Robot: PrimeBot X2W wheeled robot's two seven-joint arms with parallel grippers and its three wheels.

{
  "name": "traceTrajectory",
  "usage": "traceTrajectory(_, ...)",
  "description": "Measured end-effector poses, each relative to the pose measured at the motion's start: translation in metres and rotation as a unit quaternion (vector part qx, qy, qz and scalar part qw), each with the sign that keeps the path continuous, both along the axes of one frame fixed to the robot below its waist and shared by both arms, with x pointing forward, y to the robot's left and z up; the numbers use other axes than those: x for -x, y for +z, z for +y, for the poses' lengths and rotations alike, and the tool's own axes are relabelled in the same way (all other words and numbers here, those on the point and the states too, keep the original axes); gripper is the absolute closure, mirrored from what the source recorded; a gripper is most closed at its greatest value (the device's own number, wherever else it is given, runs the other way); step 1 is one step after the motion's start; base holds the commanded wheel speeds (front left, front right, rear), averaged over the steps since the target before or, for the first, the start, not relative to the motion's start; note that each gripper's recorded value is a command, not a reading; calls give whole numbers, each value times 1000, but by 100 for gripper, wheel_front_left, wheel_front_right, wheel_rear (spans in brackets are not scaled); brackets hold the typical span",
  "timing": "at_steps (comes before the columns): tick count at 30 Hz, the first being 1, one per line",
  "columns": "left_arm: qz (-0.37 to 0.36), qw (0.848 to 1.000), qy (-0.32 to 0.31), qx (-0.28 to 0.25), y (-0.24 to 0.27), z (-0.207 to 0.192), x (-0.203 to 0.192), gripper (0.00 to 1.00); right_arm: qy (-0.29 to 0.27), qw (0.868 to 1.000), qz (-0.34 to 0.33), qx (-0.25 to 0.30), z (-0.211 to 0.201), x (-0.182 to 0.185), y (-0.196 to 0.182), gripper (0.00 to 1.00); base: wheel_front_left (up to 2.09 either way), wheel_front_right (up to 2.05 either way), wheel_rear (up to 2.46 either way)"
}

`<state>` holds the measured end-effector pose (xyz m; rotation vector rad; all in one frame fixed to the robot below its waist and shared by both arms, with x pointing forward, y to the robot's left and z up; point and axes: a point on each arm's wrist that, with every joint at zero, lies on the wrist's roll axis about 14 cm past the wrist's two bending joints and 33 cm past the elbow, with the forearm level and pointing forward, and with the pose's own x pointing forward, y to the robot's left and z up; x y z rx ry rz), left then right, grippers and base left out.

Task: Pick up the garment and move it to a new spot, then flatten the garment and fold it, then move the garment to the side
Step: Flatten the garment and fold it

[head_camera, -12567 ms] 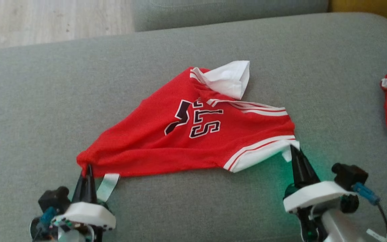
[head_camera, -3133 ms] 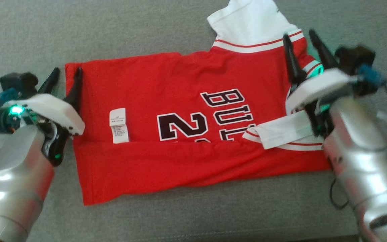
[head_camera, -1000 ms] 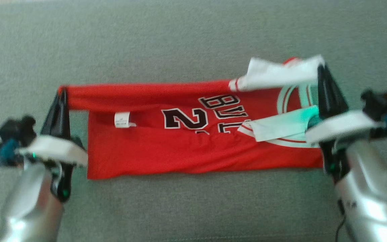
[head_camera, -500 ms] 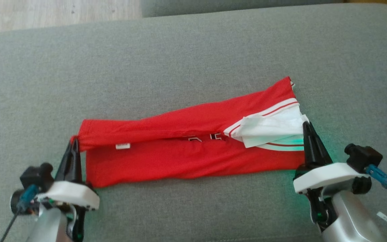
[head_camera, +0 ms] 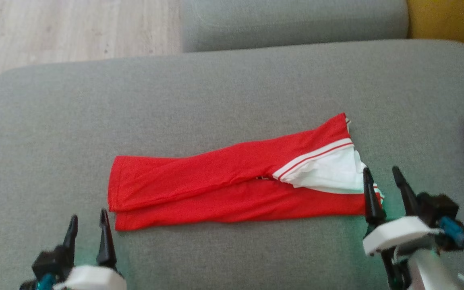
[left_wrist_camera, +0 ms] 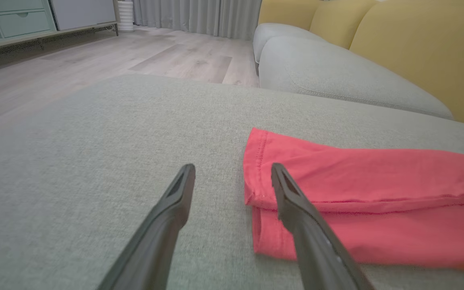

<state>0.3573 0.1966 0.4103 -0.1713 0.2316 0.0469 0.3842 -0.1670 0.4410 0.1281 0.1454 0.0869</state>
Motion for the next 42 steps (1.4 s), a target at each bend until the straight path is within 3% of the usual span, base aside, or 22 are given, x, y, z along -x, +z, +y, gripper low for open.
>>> traceTrajectory(7, -12, 1000, 7, -6, 6, 4, 29, 0, 11, 1000, 14, -11, 11, 18, -9, 0, 0, 0, 0)
traceTrajectory(18, -4, 1000, -6, 11, 1, -12, 34, 0, 23, 999, 47, -2, 18, 16, -29, 0, 0, 0, 0)
traceTrajectory(27, 14, 1000, -8, 25, -9, -17, 24, 0, 40, 994, 89, 45, 23, -41, -45, 0, 0, 0, 0)
traceTrajectory(31, 21, 999, 6, 27, -13, -9, 19, 0, 39, 986, 148, 73, 13, -47, -75, 0, 0, 0, 0)
traceTrajectory(36, 36, 999, 19, 28, -22, -3, 25, 0, 39, 982, 166, 79, 13, -57, -84, 0, 0, 0, 0)
traceTrajectory(37, 37, 999, 20, 29, -22, -2, 25, 0, 38, 982, 167, 76, 14, -59, -84, 16, 0, 0, 0)
traceTrajectory(38, 38, 999, 20, 31, -23, -2, 25, 0, 38, 982, 170, 74, 14, -60, -84, 70, 0, 0, 0)
traceTrajectory(39, 38, 999, 19, 32, -23, -3, 24, 0, 38, 982, 172, 72, 15, -60, -84, 100, 0, 0, 0)
traceTrajectory(42, 37, 999, 14, 33, -22, -6, 23, 0, 31, 982, 177, 64, 14, -56, -85, 100, 0, 0, 0)
